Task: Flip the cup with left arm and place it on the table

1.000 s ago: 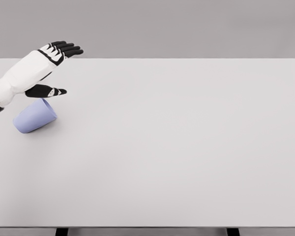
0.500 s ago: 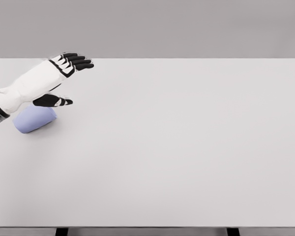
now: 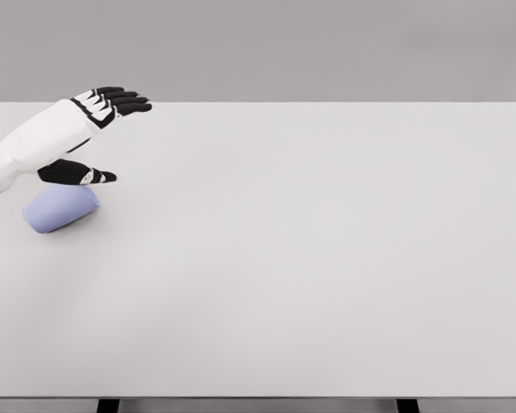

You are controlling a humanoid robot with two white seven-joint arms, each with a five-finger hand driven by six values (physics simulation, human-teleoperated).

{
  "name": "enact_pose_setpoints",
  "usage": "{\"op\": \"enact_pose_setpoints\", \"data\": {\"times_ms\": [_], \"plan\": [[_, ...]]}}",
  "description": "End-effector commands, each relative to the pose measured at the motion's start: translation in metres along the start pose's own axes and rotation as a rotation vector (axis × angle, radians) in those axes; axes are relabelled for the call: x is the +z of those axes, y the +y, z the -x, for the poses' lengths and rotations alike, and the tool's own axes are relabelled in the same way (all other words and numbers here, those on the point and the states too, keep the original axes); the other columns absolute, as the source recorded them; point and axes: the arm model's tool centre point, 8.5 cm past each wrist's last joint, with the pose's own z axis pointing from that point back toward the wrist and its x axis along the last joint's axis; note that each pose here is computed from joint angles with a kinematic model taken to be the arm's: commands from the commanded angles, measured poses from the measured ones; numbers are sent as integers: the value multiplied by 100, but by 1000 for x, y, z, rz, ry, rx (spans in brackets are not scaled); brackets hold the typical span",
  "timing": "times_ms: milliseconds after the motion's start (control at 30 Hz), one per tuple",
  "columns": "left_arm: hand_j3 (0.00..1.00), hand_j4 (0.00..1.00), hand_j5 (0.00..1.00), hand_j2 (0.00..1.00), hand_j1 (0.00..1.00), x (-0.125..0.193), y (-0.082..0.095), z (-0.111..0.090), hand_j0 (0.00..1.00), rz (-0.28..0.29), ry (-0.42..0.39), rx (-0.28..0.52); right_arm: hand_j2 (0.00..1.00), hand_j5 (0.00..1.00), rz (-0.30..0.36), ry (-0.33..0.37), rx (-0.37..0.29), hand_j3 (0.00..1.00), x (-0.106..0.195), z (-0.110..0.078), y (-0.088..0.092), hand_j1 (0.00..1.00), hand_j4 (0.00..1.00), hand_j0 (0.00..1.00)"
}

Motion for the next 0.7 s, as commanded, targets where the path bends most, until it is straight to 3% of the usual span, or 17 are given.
{"op": "enact_pose_setpoints", "data": {"times_ms": [0,67,133,233,333,400,667], "plan": [[100,100,100,100,100,11,4,3,100,25,55,97,100,100,0,0,0,100,0,0,0,100,100,100],[100,100,100,100,100,13,6,-5,100,32,84,204,100,100,0,0,0,100,0,0,0,100,100,100],[100,100,100,100,100,14,4,-6,100,40,116,252,100,100,0,0,0,100,0,0,0,100,100,100],[100,100,100,100,100,18,-2,0,100,73,250,342,100,100,0,0,0,100,0,0,0,100,100,100],[100,100,100,100,100,20,-6,6,100,77,319,401,100,100,0,0,0,100,0,0,0,100,100,100],[100,100,100,100,100,24,-10,14,100,89,408,437,100,100,0,0,0,100,0,0,0,100,100,100],[100,100,100,100,100,30,-24,21,100,117,514,502,100,100,0,0,0,100,0,0,0,100,100,100]]}}
